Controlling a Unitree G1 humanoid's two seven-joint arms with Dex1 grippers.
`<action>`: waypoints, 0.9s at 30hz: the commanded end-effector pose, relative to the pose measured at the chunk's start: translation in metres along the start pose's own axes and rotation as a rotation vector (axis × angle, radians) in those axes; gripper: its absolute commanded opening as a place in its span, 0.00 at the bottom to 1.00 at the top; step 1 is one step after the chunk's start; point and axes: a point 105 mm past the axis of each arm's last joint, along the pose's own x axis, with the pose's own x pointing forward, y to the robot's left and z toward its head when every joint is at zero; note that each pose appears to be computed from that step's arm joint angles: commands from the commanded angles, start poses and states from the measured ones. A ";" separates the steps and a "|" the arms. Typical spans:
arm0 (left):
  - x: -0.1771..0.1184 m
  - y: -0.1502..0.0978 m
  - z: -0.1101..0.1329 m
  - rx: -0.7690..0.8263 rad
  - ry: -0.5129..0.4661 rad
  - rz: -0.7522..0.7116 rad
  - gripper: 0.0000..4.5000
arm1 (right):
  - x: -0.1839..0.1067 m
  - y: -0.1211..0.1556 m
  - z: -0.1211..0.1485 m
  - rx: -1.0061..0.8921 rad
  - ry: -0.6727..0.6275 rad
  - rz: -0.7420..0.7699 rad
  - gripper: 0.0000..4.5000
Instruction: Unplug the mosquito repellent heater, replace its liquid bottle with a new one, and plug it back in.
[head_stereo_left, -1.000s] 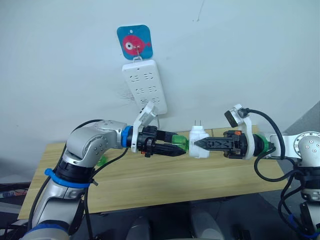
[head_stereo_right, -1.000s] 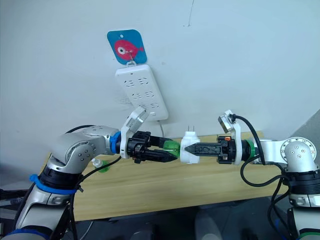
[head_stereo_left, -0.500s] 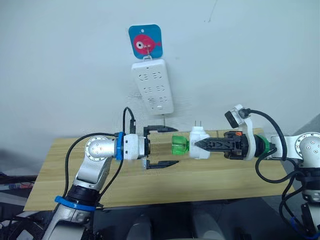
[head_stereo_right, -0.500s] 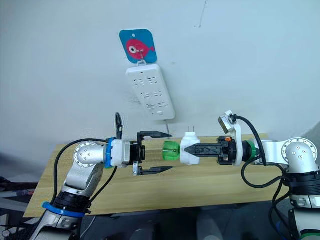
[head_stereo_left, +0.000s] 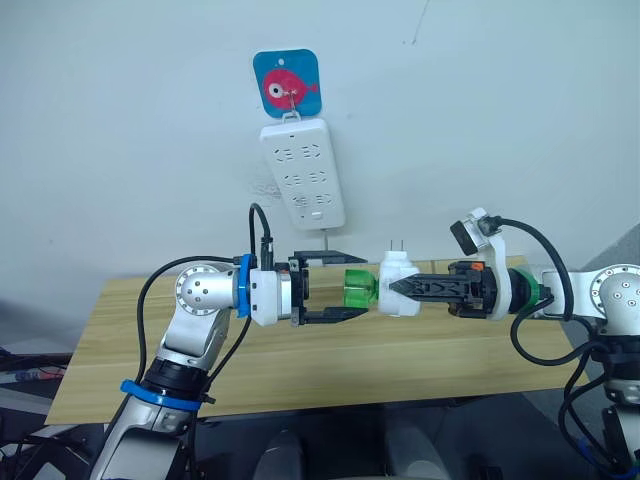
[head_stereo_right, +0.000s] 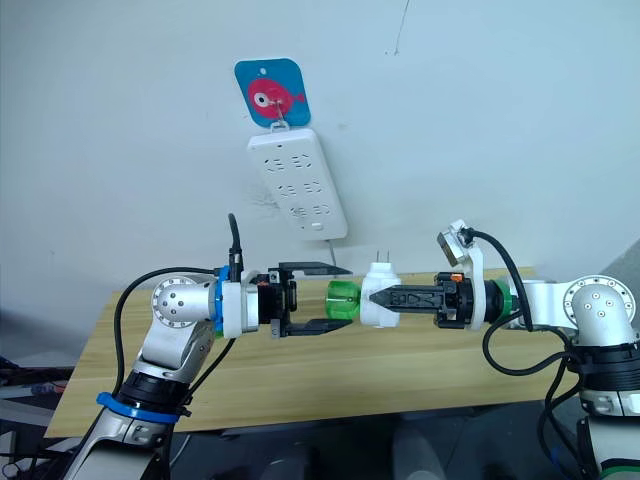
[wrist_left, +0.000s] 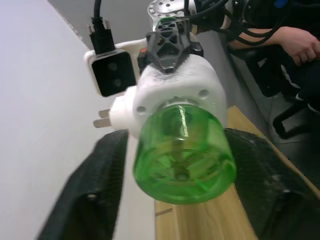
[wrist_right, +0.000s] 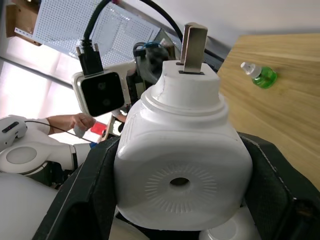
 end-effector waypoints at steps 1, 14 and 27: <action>0.000 0.011 0.002 -0.113 0.019 0.011 0.50 | -0.002 0.008 0.003 -0.031 -0.016 0.023 0.67; -0.008 0.037 0.008 -1.112 0.120 -0.075 0.50 | 0.000 0.009 -0.005 -0.067 0.025 0.010 0.67; -0.026 -0.003 -0.013 -0.427 0.195 -0.099 0.93 | -0.002 0.010 -0.003 -0.055 0.014 0.006 0.67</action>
